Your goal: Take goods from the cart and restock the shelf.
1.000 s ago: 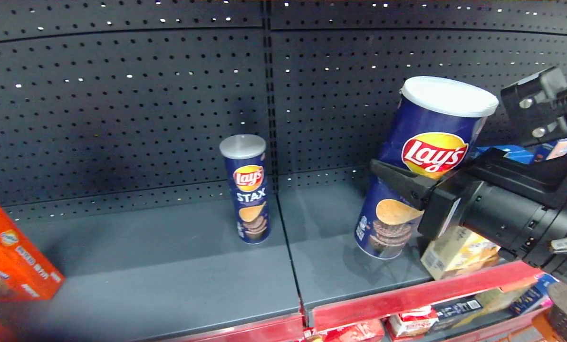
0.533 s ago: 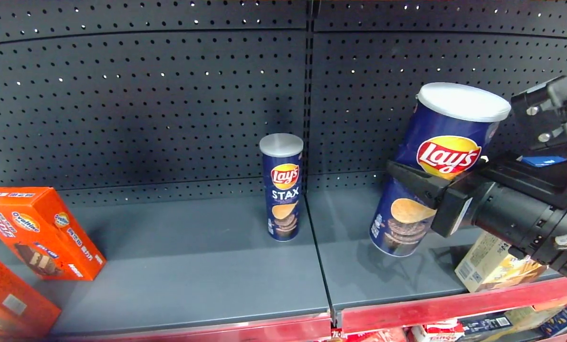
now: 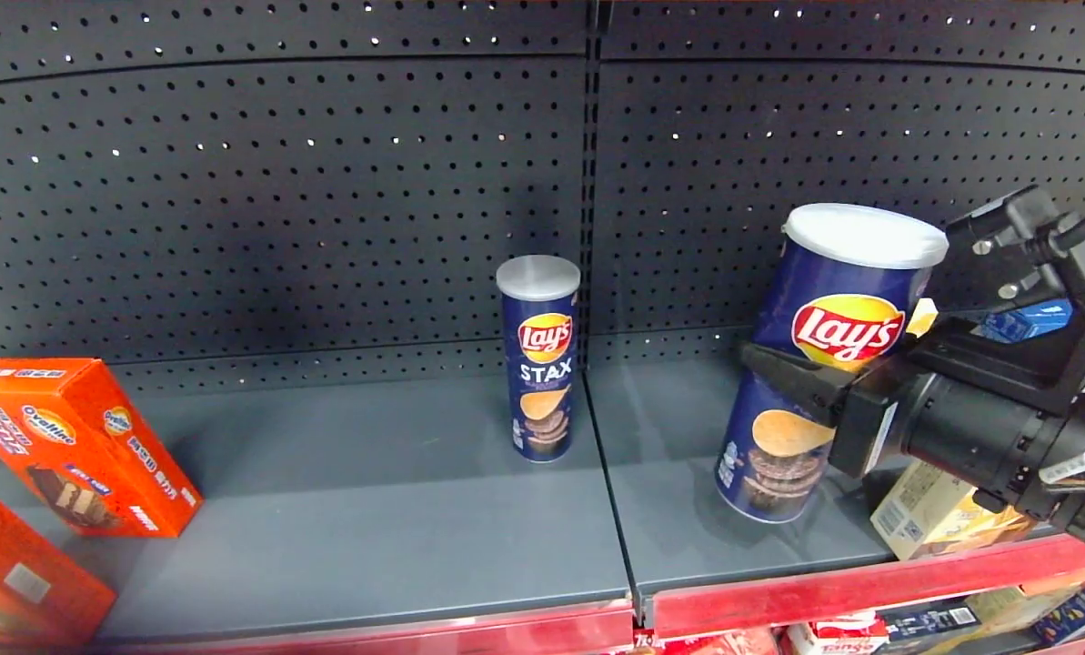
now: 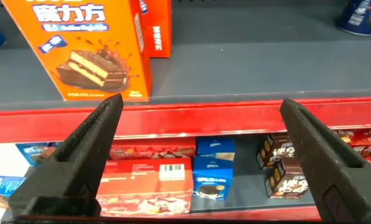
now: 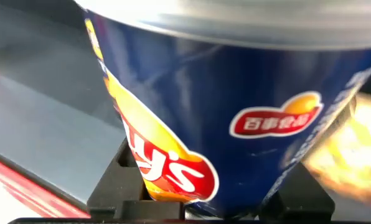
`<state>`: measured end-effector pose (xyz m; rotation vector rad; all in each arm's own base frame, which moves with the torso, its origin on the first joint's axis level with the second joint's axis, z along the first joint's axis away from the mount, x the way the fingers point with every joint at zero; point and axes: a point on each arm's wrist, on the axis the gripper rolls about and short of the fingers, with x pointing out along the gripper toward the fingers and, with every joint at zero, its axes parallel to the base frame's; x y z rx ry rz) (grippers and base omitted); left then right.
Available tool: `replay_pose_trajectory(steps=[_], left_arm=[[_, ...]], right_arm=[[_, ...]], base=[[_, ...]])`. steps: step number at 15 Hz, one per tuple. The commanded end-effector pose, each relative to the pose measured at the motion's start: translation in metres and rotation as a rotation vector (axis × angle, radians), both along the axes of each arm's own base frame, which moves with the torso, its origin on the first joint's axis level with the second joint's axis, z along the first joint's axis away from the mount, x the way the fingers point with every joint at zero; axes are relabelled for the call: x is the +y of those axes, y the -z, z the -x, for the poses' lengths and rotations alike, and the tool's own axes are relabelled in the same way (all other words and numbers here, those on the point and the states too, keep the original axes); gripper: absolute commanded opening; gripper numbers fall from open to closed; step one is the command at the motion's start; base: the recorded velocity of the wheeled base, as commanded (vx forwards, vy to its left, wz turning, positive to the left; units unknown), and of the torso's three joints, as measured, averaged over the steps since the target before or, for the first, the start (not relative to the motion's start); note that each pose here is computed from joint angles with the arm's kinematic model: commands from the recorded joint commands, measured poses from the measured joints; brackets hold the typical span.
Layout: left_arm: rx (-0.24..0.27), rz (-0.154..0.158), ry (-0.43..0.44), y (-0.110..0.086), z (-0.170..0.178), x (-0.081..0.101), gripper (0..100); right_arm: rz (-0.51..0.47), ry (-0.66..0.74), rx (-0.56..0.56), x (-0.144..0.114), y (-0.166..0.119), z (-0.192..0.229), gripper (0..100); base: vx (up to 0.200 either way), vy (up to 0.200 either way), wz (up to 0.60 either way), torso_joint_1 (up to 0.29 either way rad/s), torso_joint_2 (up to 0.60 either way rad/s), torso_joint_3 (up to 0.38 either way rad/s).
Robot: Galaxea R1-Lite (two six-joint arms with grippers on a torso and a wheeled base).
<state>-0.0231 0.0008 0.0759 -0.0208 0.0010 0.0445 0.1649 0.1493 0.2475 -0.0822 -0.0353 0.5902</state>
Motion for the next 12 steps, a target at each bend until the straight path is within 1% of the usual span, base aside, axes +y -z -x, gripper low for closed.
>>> replay_pose_trajectory(steps=[1, 3, 5, 6, 7, 8, 10, 11, 12], left_arm=[[0.0, 0.001, -0.002, 0.0, 0.0, 0.0, 100], [0.0, 0.001, -0.002, 0.0, 0.0, 0.0, 100], [0.0, 0.001, -0.002, 0.0, 0.0, 0.0, 100], [0.0, 0.001, 0.0, 0.0, 0.0, 0.0, 100], [0.003, -0.027, 0.02, 0.0, 0.0, 0.0, 100], [0.004, -0.073, 0.078, 0.001, 0.0, -0.002, 100], [0.003, -0.08, 0.088, 0.0, 0.0, -0.002, 100], [0.003, -0.073, 0.085, 0.001, 0.0, -0.002, 100], [0.004, -0.076, 0.078, 0.001, 0.0, -0.002, 100]], right_arm=[[-0.01, -0.023, -0.011, 0.004, -0.004, -0.001, 0], [-0.01, -0.021, -0.015, 0.01, -0.008, -0.007, 0], [0.001, 0.034, -0.005, 0.01, -0.006, -0.012, 0], [0.002, 0.04, -0.004, 0.01, -0.006, -0.012, 0], [0.017, 0.059, 0.01, 0.013, 0.0, -0.014, 0], [0.021, 0.074, 0.014, 0.014, 0.001, -0.013, 0], [0.043, 0.092, 0.03, 0.016, 0.01, -0.017, 0], [0.051, 0.1, 0.031, 0.015, 0.01, -0.019, 0], [0.073, 0.11, 0.032, 0.012, 0.013, -0.02, 0]], base=[[0.0, 0.0, 0.0, 0.0, 0.0, 0.0], [0.0, 0.0, 0.0, 0.0, 0.0, 0.0], [0.0, 0.0, 0.0, 0.0, 0.0, 0.0], [0.0, 0.0, 0.0, 0.0, 0.0, 0.0], [0.0, 0.0, 0.0, 0.0, 0.0, 0.0], [0.0, 0.0, 0.0, 0.0, 0.0, 0.0], [0.0, 0.0, 0.0, 0.0, 0.0, 0.0], [0.0, 0.0, 0.0, 0.0, 0.0, 0.0], [0.0, 0.0, 0.0, 0.0, 0.0, 0.0]])
